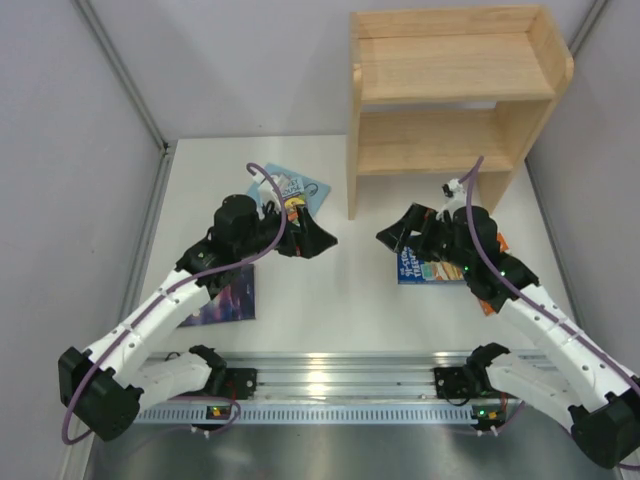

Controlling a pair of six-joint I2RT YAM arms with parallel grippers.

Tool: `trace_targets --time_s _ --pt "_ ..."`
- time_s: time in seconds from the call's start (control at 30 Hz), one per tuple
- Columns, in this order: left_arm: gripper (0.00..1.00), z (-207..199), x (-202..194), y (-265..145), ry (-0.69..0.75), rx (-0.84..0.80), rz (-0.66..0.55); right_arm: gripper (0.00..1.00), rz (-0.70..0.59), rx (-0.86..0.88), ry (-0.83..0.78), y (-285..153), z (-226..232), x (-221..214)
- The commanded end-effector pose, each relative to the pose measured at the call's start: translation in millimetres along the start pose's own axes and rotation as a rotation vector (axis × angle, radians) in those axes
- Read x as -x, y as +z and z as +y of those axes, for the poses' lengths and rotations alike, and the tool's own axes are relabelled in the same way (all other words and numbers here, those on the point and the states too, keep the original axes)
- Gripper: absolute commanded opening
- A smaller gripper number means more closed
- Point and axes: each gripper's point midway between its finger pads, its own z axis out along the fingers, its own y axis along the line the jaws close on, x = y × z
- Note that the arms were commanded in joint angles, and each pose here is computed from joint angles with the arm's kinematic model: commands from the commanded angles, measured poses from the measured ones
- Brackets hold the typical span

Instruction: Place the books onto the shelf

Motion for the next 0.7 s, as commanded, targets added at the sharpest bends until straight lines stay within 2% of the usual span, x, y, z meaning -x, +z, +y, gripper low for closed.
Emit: trace_targets --time_s 0.0,0.23,0.37,0.47,0.53,0.57,0.67 --pt "0.99 -8.2 4.3 -4.7 0.008 -0.031 -0.027 1.0 -0.047 0.005 0.026 -4.7 1.8 11.2" --pt "0.99 -4.9 4.5 -7.3 0.011 -0.011 -0.042 1.0 -0.078 -0.021 0.046 -6.7 -3.0 16.0" --pt "0.99 7.9 -0.8 -7.6 -0.004 0.051 -0.028 1.0 -0.075 -0.093 0.077 -0.1 -22.2 12.9" --pt "0.99 17.2 -4.8 -10.2 -0.016 0.101 -0.022 1.0 -0.065 -0.234 0.217 5.4 -64.4 0.5" --pt "0.99 27.0 -7.0 -13.4 -0.031 0.156 -0.031 1.0 -0.057 -0.285 0.345 7.3 -89.4 -7.7" --pt "0.99 39.5 -8.5 -16.6 -0.041 0.223 -0.038 1.0 -0.041 -0.311 0.387 9.3 -106.0 -21.8" --pt "0.99 51.8 -10.3 -23.0 -0.043 0.289 -0.055 0.99 -0.048 -0.379 0.492 6.5 -140.5 -39.1"
